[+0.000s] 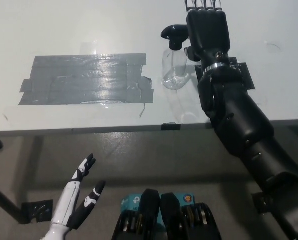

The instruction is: The robot grabs the black lid of the spray bottle on the desk and places it on the black area of the desk

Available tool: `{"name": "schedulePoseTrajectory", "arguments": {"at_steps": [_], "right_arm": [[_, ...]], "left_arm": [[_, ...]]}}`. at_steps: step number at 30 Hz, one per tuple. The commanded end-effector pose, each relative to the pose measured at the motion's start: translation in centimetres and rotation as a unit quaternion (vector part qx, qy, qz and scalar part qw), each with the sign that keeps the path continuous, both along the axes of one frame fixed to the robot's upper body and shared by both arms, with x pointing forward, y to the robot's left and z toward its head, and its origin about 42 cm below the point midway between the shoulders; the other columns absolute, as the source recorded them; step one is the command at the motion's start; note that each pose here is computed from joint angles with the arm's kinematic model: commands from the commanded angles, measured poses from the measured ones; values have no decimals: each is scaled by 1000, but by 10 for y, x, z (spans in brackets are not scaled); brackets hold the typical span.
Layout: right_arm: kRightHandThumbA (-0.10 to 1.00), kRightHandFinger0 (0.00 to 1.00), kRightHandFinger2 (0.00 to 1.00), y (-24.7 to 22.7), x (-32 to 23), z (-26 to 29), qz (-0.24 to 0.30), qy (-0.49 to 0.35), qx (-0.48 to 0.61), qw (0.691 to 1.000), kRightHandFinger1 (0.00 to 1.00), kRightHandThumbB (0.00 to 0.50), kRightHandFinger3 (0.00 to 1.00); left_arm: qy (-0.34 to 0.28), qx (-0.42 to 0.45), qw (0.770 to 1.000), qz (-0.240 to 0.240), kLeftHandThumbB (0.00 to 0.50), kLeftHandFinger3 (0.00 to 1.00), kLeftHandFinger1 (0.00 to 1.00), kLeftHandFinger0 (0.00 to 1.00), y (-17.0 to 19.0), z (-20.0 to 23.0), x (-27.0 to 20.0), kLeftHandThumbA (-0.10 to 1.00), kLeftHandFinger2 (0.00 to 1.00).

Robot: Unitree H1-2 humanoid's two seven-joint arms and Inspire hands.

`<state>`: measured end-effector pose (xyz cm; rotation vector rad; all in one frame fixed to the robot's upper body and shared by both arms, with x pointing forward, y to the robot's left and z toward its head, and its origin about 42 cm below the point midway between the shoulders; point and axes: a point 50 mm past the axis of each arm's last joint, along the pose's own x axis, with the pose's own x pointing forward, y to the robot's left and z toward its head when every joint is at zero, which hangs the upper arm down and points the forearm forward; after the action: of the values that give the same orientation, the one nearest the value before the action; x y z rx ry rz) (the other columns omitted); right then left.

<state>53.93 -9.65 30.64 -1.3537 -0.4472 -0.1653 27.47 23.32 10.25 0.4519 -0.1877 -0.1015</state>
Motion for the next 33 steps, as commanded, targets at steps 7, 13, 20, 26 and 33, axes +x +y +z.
{"name": "schedulePoseTrajectory", "arguments": {"at_steps": [7,13,20,26,33], "right_arm": [[1000,1000,1000,12,11,39,-5,-51,10,999,1000,372,1000],[1000,1000,1000,10,14,39,-9,-47,9,999,1000,375,1000],[1000,1000,1000,10,18,38,-12,-31,21,999,1000,365,1000],[1000,1000,1000,10,21,35,-15,-22,29,999,1000,368,1000],[1000,1000,1000,13,24,39,-14,-18,28,999,1000,361,1000]], "left_arm": [[-38,5,999,0,0,1000,1000,1000,1,15,5,897,1000],[-35,2,999,-2,0,1000,1000,1000,1,14,5,893,1000],[-38,6,999,-3,0,1000,1000,1000,1,15,6,888,1000],[-38,5,999,-7,0,1000,1000,1000,-1,15,6,880,1000],[-43,9,999,-9,0,1000,1000,1000,-2,17,8,869,1000]]}}
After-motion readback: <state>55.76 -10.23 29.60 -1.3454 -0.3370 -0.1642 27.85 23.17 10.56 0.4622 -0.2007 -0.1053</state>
